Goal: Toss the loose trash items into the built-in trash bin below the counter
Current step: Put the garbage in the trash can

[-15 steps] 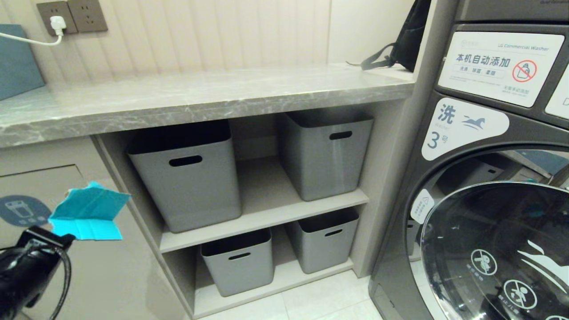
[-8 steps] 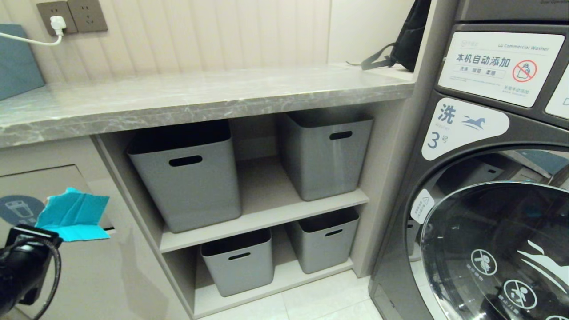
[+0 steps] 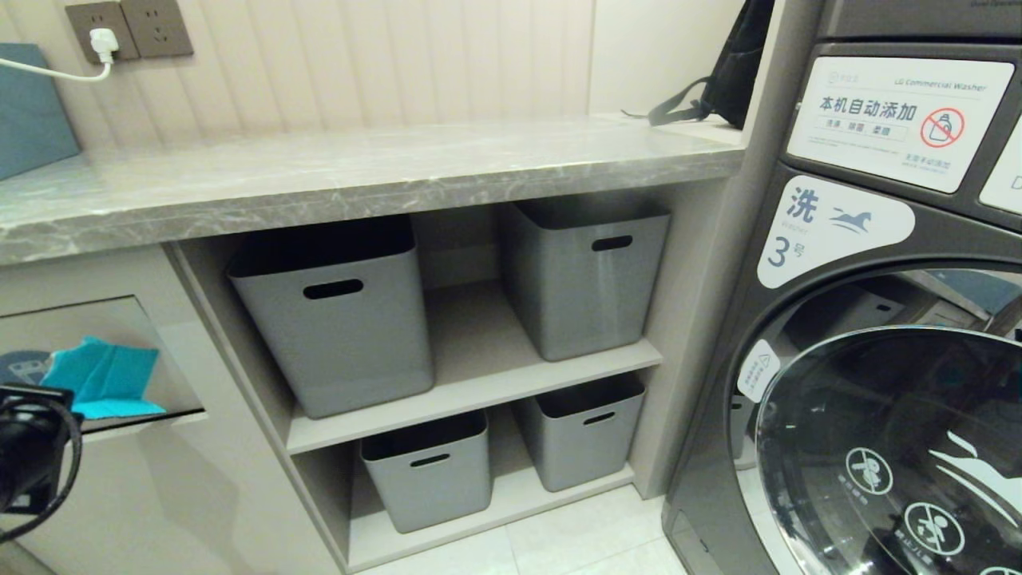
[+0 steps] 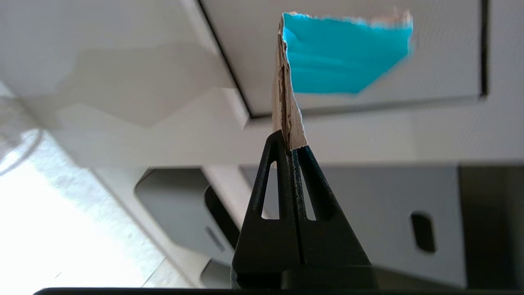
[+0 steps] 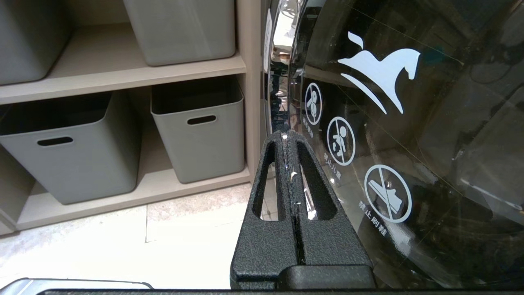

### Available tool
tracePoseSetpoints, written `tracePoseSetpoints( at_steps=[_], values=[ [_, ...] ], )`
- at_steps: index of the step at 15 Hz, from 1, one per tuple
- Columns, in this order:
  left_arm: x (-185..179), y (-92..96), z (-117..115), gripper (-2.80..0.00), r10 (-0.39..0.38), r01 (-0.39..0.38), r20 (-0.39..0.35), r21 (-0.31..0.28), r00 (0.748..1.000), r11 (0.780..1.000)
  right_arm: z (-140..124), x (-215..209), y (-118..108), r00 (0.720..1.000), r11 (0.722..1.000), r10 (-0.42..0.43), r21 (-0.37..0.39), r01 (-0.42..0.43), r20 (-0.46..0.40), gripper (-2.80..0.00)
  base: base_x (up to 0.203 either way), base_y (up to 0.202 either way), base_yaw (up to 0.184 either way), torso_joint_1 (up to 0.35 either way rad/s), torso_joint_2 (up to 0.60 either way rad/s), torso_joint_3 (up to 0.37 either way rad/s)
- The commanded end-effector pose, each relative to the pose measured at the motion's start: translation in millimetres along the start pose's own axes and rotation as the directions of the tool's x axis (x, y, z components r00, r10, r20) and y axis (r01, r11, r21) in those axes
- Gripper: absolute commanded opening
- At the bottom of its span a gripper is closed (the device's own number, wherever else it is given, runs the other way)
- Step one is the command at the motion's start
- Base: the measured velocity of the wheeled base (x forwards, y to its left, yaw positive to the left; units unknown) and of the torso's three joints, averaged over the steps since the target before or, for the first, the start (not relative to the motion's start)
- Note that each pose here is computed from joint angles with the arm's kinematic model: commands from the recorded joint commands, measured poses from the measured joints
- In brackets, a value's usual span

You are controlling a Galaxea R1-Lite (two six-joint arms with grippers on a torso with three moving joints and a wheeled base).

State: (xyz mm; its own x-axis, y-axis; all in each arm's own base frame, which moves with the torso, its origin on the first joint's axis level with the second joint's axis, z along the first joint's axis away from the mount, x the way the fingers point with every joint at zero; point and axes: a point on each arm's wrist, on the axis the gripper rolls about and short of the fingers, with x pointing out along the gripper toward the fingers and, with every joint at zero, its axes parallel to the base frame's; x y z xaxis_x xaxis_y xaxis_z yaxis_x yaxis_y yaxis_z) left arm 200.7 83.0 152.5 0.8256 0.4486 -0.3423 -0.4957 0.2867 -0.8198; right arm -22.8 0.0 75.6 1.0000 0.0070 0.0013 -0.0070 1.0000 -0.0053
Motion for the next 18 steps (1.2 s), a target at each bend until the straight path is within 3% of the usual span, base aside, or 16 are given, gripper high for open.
tracePoseSetpoints(
  at_steps=[1, 5, 11, 14, 18],
  values=[
    [19.3, 1.0, 9.5, -2.80, 0.023, -0.022, 0.006, -0.045, 1.000, 0.999, 0.0, -0.1, 0.0, 1.000, 1.000, 0.001, -0.001, -0.001, 0.002, -2.80, 0.000, 0.000, 0.000, 0.000, 0.00, 0.000],
    [42.6, 10.5, 17.8, -2.80, 0.023, -0.037, -0.092, -0.157, 0.995, 0.987, 0.0, -0.1, 0.0, 1.000, 1.000, 0.001, -0.001, -0.001, 0.002, -2.80, 0.000, 0.000, 0.000, 0.000, 0.00, 0.000],
    [90.4, 33.6, 40.3, -2.80, 0.024, -0.064, -0.179, -0.225, 0.984, 0.972, 0.0, -0.1, 0.0, 1.000, 1.000, 0.002, -0.001, -0.002, 0.002, -2.80, 0.000, 0.000, 0.000, 0.000, 0.00, 0.000],
    [113.8, 28.4, 54.2, -2.80, -0.021, -0.026, -0.175, -0.265, 0.984, 0.964, 0.0, 0.0, 0.0, 1.000, 1.000, 0.001, -0.001, -0.001, 0.000, -2.80, 0.000, 0.000, 0.000, 0.000, 0.00, 0.000],
    [132.6, 18.9, 63.9, -2.80, -0.074, 0.008, -0.173, -0.352, 0.982, 0.936, 0.0, -0.1, 0.0, 1.000, 1.000, 0.001, -0.001, -0.001, 0.002, -2.80, 0.000, 0.000, 0.000, 0.000, 0.00, 0.000]
  ],
)
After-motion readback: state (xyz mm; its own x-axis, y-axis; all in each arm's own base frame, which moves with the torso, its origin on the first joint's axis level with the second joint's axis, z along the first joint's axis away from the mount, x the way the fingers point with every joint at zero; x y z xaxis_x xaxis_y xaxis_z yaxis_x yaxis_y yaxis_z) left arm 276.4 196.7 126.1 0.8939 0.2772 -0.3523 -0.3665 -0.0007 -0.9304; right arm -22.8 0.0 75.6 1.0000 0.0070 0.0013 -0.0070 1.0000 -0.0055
